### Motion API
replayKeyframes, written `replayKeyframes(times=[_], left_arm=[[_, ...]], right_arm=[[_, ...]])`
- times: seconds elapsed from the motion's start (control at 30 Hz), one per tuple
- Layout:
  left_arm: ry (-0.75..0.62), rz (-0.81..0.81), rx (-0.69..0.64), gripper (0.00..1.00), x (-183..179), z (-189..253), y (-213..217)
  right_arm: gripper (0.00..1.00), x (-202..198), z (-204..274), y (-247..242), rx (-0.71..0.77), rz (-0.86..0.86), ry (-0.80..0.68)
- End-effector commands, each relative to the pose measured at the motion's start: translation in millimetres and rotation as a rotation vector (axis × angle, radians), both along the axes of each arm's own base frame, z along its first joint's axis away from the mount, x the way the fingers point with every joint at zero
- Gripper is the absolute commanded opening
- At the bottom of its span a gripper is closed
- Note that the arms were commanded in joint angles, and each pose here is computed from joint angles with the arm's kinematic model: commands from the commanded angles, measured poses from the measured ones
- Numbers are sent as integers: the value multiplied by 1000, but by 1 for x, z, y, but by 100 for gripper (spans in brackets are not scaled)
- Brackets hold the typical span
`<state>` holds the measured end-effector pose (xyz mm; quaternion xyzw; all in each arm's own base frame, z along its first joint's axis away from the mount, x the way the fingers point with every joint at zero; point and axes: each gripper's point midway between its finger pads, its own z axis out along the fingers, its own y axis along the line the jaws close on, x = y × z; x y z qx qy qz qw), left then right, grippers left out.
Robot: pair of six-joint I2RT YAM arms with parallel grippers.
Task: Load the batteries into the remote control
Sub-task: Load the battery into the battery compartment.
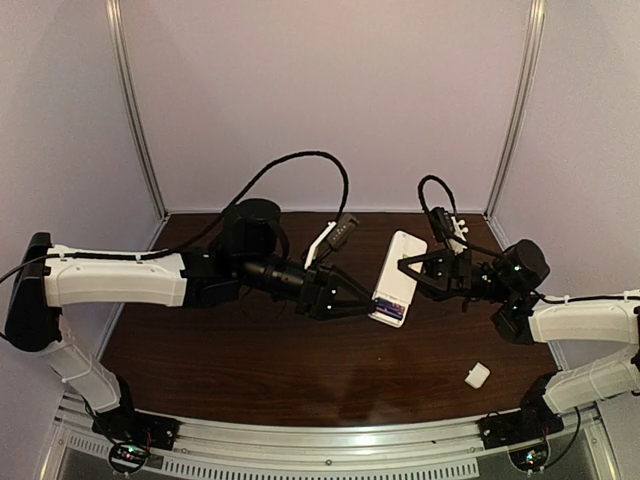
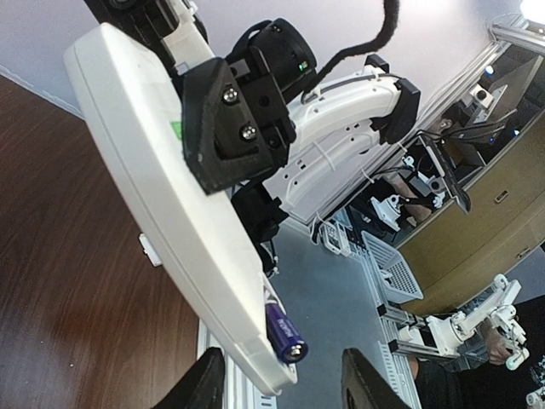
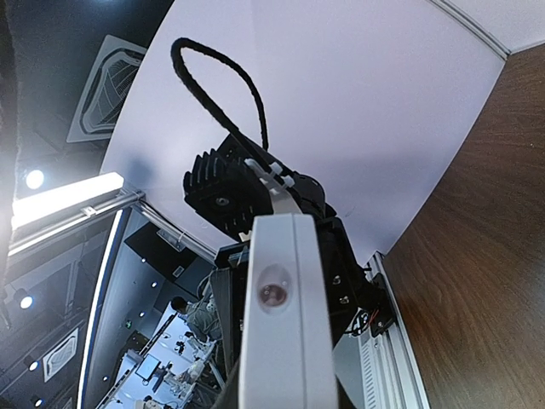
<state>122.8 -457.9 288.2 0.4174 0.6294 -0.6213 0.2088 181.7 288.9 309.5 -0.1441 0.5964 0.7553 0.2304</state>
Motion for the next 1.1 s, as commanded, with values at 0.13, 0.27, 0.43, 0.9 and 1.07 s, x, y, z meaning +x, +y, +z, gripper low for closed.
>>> replayKeyframes(times=[0.13, 0.27, 0.43, 0.9, 1.07], left_arm=[[16, -13, -34, 44, 3, 1, -3], [25, -17, -42, 41, 3, 2, -3], [32, -16, -42, 41, 5, 1, -3], [57, -10, -6, 26, 9, -10, -9], [53, -2, 13, 27, 10, -15, -9]], right_arm=[[0, -7, 16, 2, 39, 20, -59], [0, -8, 17, 2, 40, 22, -60], [0, -9, 16, 2, 40, 24, -63], [0, -9, 15, 3, 36, 23, -63], [0, -7, 13, 3, 30, 14, -59]])
